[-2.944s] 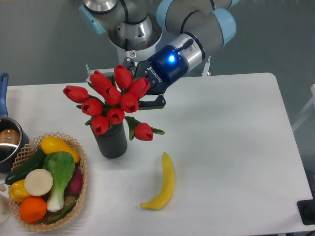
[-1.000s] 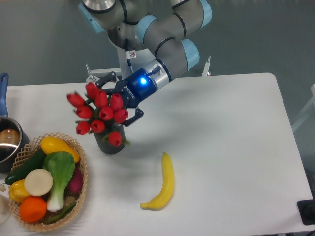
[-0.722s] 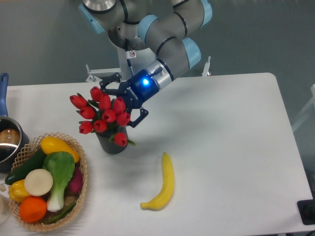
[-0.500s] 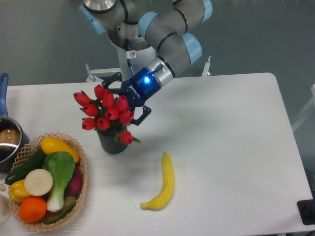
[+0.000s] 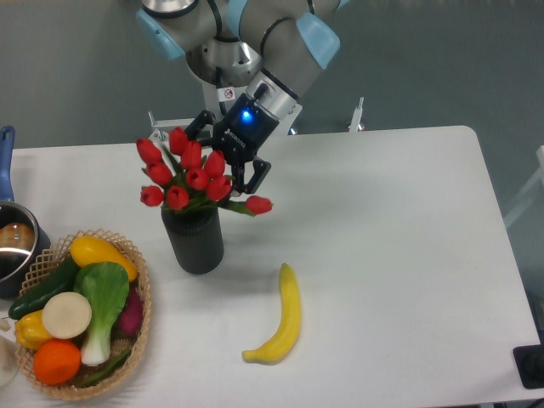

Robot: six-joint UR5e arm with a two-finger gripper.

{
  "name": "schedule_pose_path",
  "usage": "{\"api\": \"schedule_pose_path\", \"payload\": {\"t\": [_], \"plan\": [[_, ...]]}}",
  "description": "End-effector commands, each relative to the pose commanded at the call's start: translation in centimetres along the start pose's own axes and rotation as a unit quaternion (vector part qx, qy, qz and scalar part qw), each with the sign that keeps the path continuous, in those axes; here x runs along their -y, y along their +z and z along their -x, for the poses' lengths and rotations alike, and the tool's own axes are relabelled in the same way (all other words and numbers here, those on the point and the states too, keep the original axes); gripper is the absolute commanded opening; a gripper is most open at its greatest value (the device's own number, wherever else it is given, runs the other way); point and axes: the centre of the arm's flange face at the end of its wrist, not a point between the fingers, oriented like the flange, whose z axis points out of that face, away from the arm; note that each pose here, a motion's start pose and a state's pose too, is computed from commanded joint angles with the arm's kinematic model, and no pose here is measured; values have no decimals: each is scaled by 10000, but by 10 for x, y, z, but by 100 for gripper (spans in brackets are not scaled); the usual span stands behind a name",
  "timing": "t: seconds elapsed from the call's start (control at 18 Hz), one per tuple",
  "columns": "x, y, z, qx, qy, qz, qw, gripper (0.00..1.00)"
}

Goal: Insert the flowers into the vase
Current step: 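Adjust the tulips upright in the vase and open the gripper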

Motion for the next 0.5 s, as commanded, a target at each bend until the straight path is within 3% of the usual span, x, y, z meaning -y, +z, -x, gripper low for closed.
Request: {"api": "schedule_pose_path", "payload": {"t": [0.5], "plan": [[5, -6, 8, 58, -40, -87, 9999, 100]]}}
